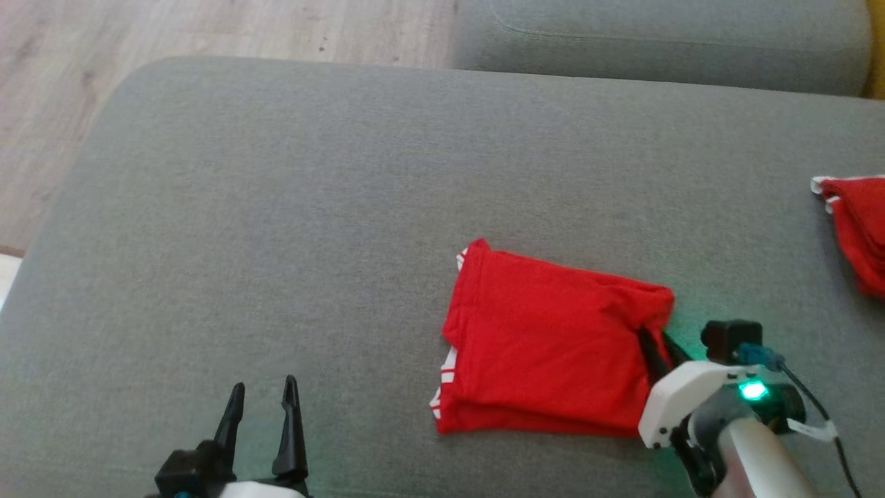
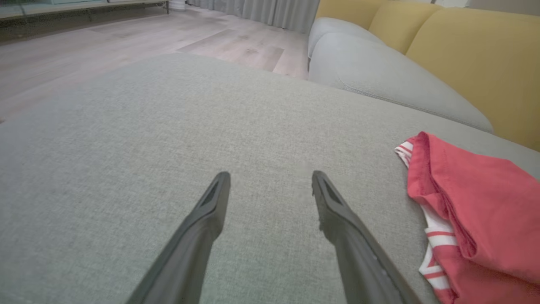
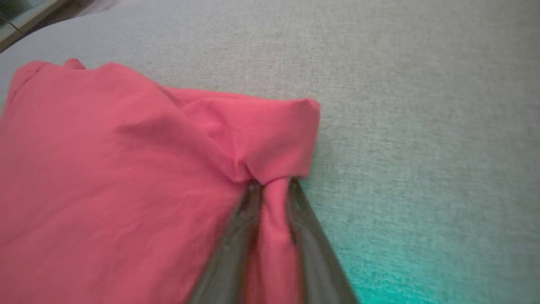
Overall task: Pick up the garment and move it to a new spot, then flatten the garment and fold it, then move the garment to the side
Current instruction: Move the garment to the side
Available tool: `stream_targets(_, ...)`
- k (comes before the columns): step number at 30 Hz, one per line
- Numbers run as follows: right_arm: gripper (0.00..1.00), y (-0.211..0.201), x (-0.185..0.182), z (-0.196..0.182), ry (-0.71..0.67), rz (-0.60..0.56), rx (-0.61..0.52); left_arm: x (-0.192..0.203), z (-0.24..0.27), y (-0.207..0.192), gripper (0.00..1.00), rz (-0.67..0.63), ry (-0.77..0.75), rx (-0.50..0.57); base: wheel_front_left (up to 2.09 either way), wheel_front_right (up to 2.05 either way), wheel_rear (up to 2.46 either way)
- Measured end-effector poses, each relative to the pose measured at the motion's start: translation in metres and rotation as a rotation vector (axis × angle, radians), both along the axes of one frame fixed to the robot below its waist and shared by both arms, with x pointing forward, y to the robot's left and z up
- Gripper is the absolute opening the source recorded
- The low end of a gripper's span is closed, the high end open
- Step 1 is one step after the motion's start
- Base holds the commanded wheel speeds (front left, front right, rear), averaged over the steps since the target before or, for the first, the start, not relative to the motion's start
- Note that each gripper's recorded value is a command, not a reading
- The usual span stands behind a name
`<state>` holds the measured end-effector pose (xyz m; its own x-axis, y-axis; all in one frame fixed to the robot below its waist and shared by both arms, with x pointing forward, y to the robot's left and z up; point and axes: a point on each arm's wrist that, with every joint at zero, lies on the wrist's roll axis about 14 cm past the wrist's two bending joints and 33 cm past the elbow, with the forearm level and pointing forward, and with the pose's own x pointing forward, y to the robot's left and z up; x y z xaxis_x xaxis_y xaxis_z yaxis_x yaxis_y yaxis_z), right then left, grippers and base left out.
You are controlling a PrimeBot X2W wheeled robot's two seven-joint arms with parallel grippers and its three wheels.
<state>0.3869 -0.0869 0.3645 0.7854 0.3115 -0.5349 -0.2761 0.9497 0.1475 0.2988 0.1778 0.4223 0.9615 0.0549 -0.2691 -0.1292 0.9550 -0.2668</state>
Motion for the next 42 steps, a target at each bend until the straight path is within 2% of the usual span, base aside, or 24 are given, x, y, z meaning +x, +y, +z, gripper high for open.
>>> stream_targets(6,0.0,-0.016,0.01,0.011,-0.059,-0.06,0.015,0.015,0.0,-0.015,1.0,-0.066,-0.005,0.003,0.0,0.0,0.0)
stream_targets(12,0.0,-0.067,0.026,0.038,-0.171,-0.201,-0.008,0.04,0.002,-0.045,1.0,-0.173,-0.021,-0.001,0.0,0.0,0.0)
stream_targets(17,0.0,-0.118,0.019,0.05,-0.218,-0.334,-0.048,0.067,0.004,-0.083,1.0,-0.3,-0.046,0.0,0.0,0.0,0.0)
stream_targets(19,0.0,-0.128,0.015,0.051,-0.221,-0.359,-0.055,0.072,0.005,-0.091,1.0,-0.325,-0.052,-0.004,0.0,0.0,0.0)
stream_targets(26,0.0,-0.18,-0.002,0.061,-0.239,-0.491,-0.106,0.1,-0.002,-0.154,1.0,-0.534,-0.051,-0.008,0.0,0.0,0.0)
stream_targets(33,0.0,-0.192,0.003,0.08,-0.294,-0.507,-0.134,0.1,-0.003,-0.169,1.0,-0.581,-0.045,-0.016,0.0,0.0,0.0)
stream_targets(42,0.0,-0.164,0.059,0.137,-0.417,-0.378,-0.17,0.087,0.005,-0.138,1.0,-0.489,-0.059,0.012,0.0,0.0,0.0)
